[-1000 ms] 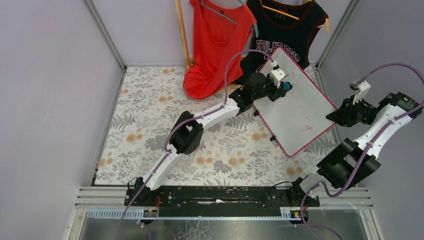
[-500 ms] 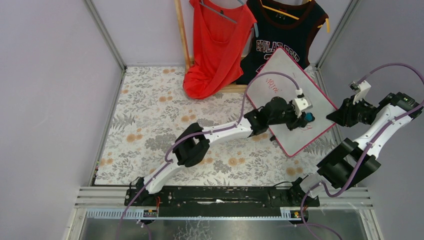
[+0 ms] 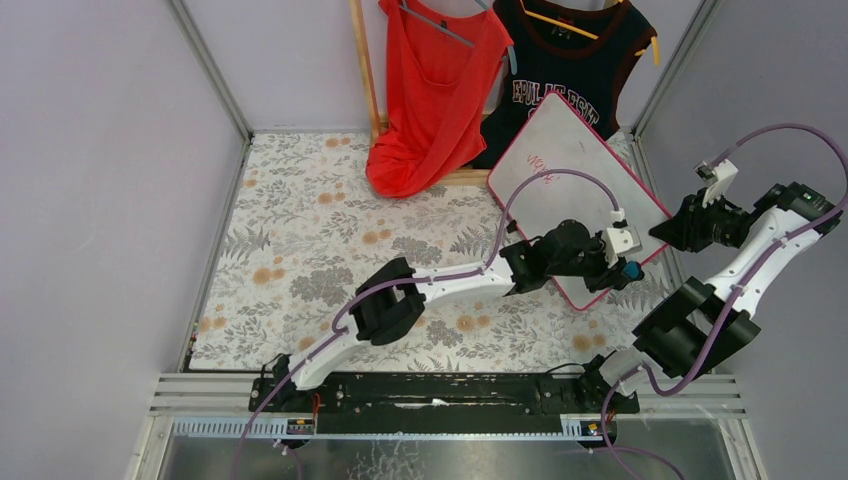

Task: Erase the whiteboard

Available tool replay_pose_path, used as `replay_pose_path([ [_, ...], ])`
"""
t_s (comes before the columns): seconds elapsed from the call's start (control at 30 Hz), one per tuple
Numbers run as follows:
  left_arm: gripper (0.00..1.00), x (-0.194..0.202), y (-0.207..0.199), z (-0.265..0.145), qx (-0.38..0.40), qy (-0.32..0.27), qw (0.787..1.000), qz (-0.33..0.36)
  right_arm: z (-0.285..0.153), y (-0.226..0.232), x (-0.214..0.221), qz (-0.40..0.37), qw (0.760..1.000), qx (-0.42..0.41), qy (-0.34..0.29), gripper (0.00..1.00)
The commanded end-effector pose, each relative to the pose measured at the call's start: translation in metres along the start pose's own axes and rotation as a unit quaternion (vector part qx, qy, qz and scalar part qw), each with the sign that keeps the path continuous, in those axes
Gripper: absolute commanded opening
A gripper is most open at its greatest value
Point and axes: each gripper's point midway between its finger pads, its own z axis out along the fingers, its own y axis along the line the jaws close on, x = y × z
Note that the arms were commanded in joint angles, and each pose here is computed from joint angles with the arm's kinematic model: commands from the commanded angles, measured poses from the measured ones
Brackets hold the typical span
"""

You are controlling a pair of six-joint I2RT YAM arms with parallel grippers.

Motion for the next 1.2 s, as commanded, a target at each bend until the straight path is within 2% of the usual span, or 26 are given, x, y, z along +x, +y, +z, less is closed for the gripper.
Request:
replay_pose_path([
  [0.0,0.09,0.015,0.048,-0.009,-0.047,0.008,0.999,-0.008,0.004,0.007,0.027,-0.036,0.997,-0.017,0.073,0.00],
  [0.5,0.09,0.029,0.190,-0.059,-0.188,0.034,0.982,0.006,0.002,0.009,0.026,-0.040,0.996,-0.012,0.078,0.00],
  [0.7,0.09,0.035,0.219,-0.078,-0.230,0.048,0.972,0.027,0.002,0.009,0.027,-0.037,0.996,-0.013,0.079,0.00],
  [1.0,0.09,0.044,0.272,-0.116,-0.271,0.051,0.961,-0.004,0.003,0.010,0.028,-0.036,0.996,-0.014,0.079,0.00],
  [1.17,0.09,0.054,0.263,-0.117,-0.256,0.057,0.965,-0.019,0.004,0.010,0.028,-0.033,0.996,-0.018,0.075,0.00],
])
